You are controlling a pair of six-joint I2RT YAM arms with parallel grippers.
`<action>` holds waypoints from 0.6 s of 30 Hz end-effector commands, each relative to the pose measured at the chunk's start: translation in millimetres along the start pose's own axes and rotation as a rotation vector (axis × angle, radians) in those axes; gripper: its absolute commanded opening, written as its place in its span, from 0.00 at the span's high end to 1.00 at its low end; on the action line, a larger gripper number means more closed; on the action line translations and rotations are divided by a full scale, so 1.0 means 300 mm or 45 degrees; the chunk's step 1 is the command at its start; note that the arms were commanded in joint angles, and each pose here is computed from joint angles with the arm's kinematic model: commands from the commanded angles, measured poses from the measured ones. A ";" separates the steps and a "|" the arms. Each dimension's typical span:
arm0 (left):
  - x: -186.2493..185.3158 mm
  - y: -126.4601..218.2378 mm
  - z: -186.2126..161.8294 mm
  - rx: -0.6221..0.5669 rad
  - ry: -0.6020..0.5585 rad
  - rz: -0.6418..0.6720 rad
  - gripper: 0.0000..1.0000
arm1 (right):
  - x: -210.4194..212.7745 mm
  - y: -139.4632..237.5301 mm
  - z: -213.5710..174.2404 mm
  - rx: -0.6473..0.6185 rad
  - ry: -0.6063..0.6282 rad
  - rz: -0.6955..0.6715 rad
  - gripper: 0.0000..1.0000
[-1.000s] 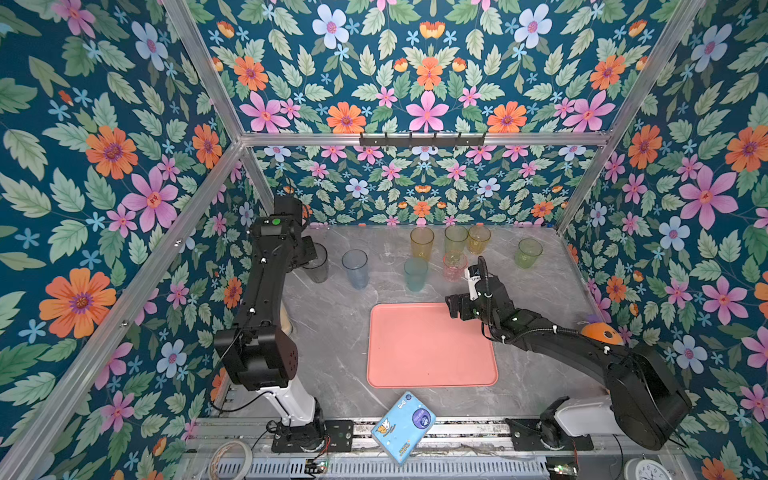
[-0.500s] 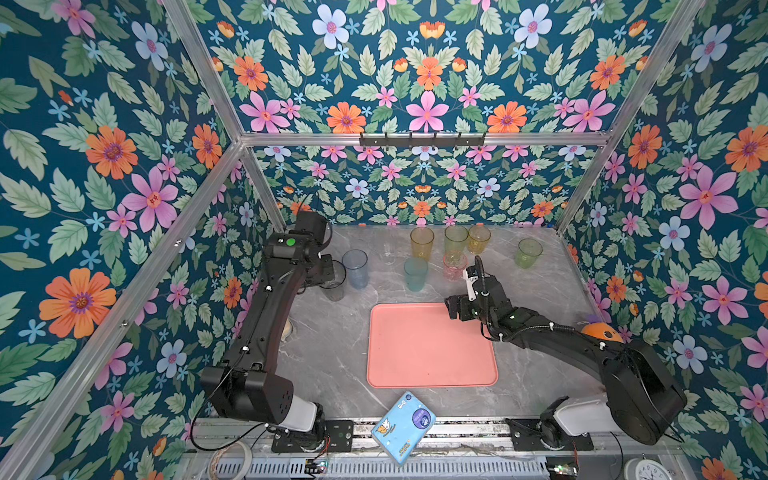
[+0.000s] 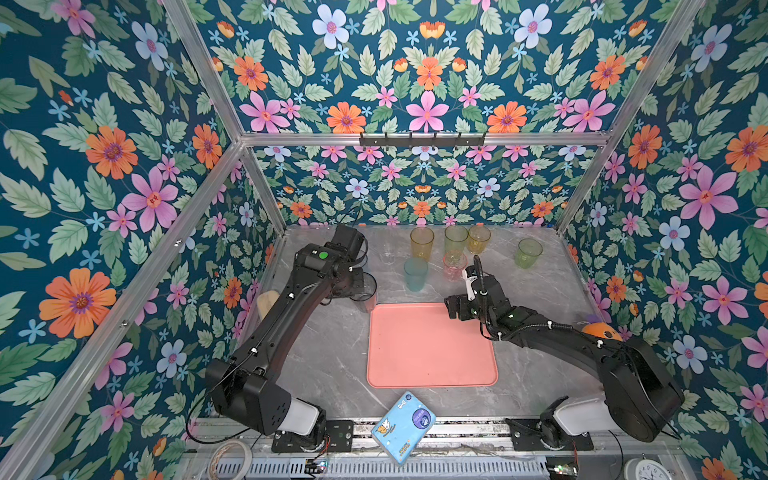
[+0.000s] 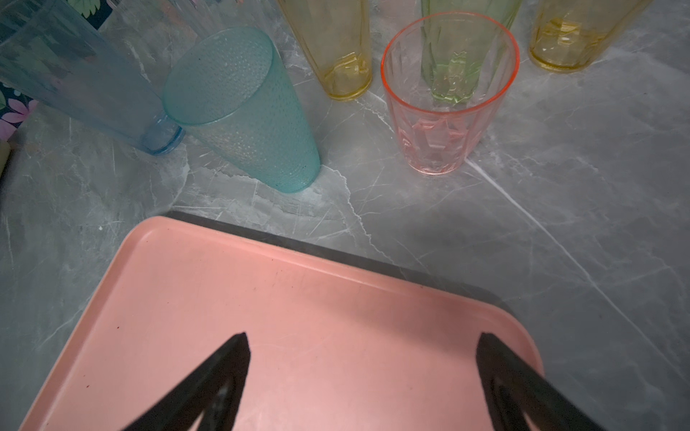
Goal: Place the glasses into the tray
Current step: 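Lift the dark grey glass with the left gripper and carry it toward the tray, then lower the dark grey glass onto the tray's far corner and open the left gripper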
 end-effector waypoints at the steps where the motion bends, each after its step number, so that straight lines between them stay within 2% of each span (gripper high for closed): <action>1: -0.041 -0.012 0.007 -0.027 0.029 -0.056 1.00 | 0.006 -0.002 0.009 -0.005 -0.007 0.006 0.04; 18: -0.111 -0.157 -0.075 0.083 -0.015 -0.079 1.00 | 0.002 -0.005 0.007 0.006 -0.008 -0.003 0.04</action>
Point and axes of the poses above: each gripper's point midway between its finger pads, its own y axis back along the fingers, its own x axis along the line the jaws close on, z = x × y, the point moved 2 cm from there along y, back along the fingers, and after that the axes turned 1 degree about y, right-handed, at the moved point
